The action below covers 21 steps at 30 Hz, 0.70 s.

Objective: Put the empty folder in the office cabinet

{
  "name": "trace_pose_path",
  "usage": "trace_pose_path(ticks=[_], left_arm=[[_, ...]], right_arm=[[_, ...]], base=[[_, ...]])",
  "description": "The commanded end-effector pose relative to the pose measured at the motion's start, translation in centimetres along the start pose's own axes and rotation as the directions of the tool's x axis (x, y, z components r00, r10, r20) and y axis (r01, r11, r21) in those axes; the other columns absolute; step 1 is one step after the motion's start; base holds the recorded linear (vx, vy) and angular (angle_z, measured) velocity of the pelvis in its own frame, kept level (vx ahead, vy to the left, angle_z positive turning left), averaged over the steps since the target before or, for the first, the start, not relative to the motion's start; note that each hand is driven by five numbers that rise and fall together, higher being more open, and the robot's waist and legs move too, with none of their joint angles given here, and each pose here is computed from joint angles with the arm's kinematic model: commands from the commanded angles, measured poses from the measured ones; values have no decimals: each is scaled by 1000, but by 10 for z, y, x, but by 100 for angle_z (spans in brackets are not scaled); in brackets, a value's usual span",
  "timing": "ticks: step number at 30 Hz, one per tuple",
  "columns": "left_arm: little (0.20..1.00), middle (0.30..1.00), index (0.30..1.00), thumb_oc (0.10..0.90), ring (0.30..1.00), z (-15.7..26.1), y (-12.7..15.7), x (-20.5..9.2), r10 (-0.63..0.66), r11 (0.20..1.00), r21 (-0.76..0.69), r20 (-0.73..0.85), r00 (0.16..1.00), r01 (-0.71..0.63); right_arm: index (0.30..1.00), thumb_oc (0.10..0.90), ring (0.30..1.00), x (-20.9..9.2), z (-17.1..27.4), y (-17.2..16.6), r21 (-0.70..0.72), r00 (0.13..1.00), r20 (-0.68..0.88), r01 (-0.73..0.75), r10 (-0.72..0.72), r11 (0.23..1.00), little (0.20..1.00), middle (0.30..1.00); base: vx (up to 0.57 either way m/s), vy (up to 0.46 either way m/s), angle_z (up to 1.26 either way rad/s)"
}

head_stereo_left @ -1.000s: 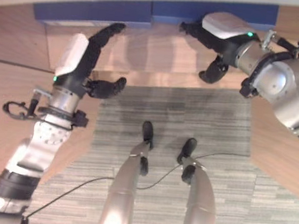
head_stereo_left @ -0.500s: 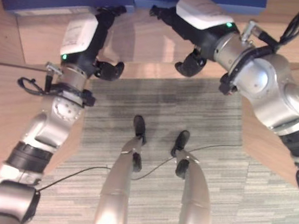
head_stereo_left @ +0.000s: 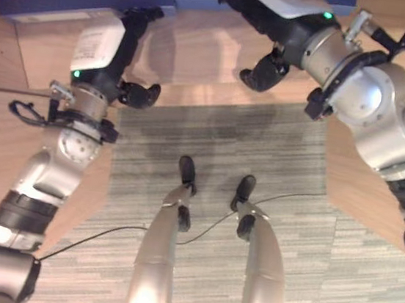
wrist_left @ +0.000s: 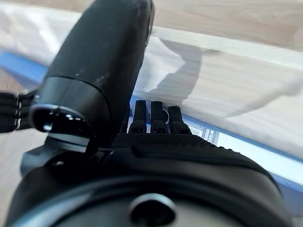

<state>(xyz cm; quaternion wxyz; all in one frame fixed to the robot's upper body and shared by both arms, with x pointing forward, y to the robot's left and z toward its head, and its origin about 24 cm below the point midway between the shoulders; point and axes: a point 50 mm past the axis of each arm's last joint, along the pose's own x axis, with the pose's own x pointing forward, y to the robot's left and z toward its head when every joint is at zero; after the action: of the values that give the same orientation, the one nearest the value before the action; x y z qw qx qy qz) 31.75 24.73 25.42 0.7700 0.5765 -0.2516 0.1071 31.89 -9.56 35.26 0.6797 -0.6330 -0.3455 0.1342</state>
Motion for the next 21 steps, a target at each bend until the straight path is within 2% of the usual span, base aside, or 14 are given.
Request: trace_pose_path(ticks=[1,3,6,9,12,14,20,21], left_arm=[[900,900,900,800,900,-59,42,-13,66,982,186,-244,968,-20],[900,900,900,800,900,-81,49,-27,32,972,231,-330,944,48],[900,900,900,800,900,-107,63,-42,64,958,280,-433,899,67],[900,900,900,800,900,-120,72,-45,94,952,300,-485,870,65],[900,900,900,800,900,-133,93,-45,142,911,401,-531,835,100],[900,900,900,800,900,-135,96,-45,149,905,412,-538,830,105],[900,900,900,800,900,-134,122,-31,309,913,397,-532,788,-89],[900,900,900,800,900,-134,122,-31,310,913,398,-532,788,-90]], right_arm=[[900,800,900,-18,19,-42,-55,984,114,147,-140,988,900,900],[900,800,900,-23,14,-42,-77,989,93,124,-116,989,900,900],[900,800,900,-27,13,-38,-85,991,96,97,-88,992,900,900],[900,800,900,-27,12,-37,-95,992,97,87,-78,992,900,900],[900,800,900,-30,14,-33,-110,993,110,61,-49,992,900,900],[900,800,900,-31,14,-32,-110,993,111,56,-43,992,900,900],[900,800,900,-31,15,-17,-73,991,132,17,-8,997,900,900],[900,800,900,-31,15,-17,-73,991,131,18,-8,997,900,900]], base=[[4,22,-8],[10,28,-7],[6,20,-7],[2,6,-2],[0,0,0],[0,0,0],[0,0,0],[0,0,0]])
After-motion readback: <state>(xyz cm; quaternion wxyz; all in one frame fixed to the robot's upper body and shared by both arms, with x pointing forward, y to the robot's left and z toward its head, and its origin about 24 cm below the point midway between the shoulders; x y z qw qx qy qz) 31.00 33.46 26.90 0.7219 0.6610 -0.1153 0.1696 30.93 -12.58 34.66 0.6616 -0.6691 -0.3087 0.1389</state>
